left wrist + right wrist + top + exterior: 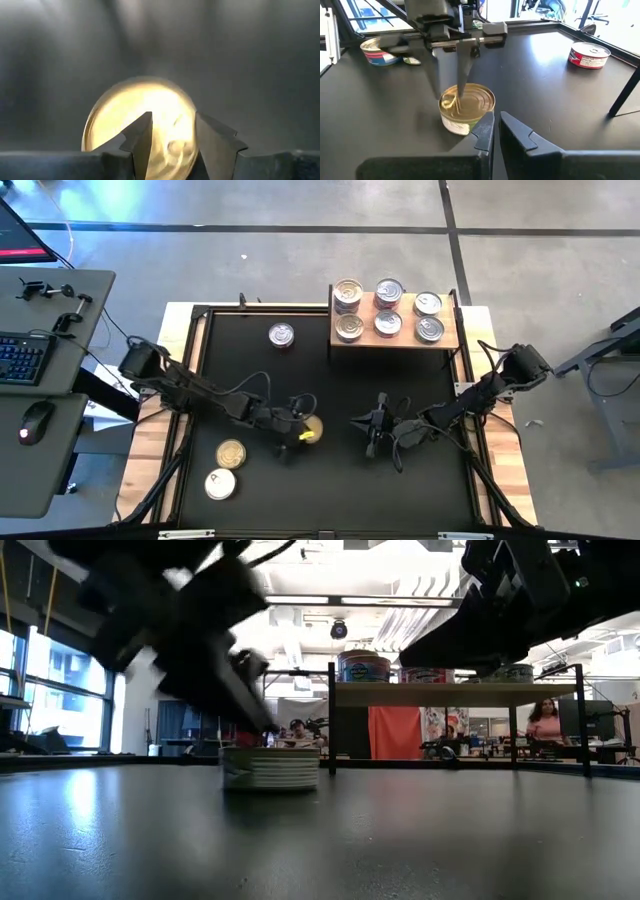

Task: Stack canned seafood by type on shelf
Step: Stack the green tuna can on top of the other green tuna can on the shelf

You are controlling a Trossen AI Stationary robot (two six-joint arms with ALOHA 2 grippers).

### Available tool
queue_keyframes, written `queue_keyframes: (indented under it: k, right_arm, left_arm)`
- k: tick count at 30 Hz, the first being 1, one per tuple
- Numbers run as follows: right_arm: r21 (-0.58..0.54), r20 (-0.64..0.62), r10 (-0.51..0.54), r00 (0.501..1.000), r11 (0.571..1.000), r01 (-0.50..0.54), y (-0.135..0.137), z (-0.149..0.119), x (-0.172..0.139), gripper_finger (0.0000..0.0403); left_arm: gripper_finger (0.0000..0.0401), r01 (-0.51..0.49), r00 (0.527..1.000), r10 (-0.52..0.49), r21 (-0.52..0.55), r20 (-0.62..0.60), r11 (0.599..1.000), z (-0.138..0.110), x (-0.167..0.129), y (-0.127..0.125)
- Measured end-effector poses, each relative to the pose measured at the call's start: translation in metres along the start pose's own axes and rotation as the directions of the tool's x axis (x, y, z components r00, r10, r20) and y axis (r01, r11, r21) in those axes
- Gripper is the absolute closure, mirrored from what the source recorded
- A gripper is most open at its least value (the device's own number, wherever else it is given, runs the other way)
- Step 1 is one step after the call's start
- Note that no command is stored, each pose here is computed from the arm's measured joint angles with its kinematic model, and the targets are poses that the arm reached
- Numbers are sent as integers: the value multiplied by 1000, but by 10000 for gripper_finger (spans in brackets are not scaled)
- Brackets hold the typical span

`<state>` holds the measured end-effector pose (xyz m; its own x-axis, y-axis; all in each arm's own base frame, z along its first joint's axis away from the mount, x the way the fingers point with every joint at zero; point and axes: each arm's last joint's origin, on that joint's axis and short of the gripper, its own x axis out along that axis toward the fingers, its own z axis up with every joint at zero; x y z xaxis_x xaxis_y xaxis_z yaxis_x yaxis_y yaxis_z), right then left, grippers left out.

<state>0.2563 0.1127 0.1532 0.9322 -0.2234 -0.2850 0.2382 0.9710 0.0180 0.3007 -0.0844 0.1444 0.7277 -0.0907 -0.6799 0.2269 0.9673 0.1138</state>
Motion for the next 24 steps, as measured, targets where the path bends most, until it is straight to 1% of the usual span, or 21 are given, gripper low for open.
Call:
queue_keyframes:
  k: [1, 2, 3, 4, 7, 9, 11, 12, 13, 15, 18, 22, 24]
  right_arm:
    - [2, 1, -1, 1000, 1000, 1, 0, 0, 0, 387]
    - [6, 2, -1, 1000, 1000, 1, 0, 0, 0, 387]
    - [6, 2, 0, 1000, 1000, 0, 0, 0, 0, 387]
    - [7, 2, 0, 1000, 1000, 0, 0, 0, 0, 387]
    - [3, 2, 0, 1000, 1000, 0, 0, 0, 0, 387]
    - [2, 2, 0, 1000, 1000, 0, 0, 0, 0, 387]
    - [-4, -3, -1, 1000, 1000, 1, 0, 0, 0, 387]
    - [-9, -3, -1, 1000, 1000, 1, 0, 0, 0, 387]
    - [-10, -3, -1, 1000, 1000, 1, 0, 0, 0, 387]
    - [-12, -4, 6, 1000, 1000, -6, 0, 0, 0, 387]
    - [-60, 0, 85, 996, 995, -84, 3, 2, 0, 387]
    - [-130, 31, 221, 975, 968, -215, 11, 6, -4, 387]
    - [-139, 46, 237, 970, 964, -228, 11, 8, -4, 384]
  left_arm:
    - [258, 20, 999, -19, -33, 29, 999, 8, 2, 1]
    - [258, 48, 997, -46, -38, 58, 998, 17, 1, 0]
    - [258, 72, 995, -70, -16, 77, 997, 24, 1, 0]
    - [258, 88, 993, -89, 21, 71, 996, 27, 0, -1]
    - [258, 120, 993, -114, 163, -43, 979, 20, 0, -5]
    - [258, 152, 985, -121, 279, -125, 948, 13, -3, -8]
    - [258, 150, 978, -85, 358, -192, 922, 5, -4, -10]
    - [258, 134, 975, -53, 379, -217, 916, 0, -3, -11]
    - [258, 104, 976, -18, 391, -217, 914, -2, -1, -10]
    - [260, 45, 977, 39, 379, -212, 924, -5, 4, -9]
    - [279, 24, 982, 40, 337, -182, 941, -4, 11, -8]
    - [338, 2, 990, 39, 302, -132, 953, -1, 15, -8]
    - [373, -7, 994, 37, 277, -104, 961, 2, 16, -7]
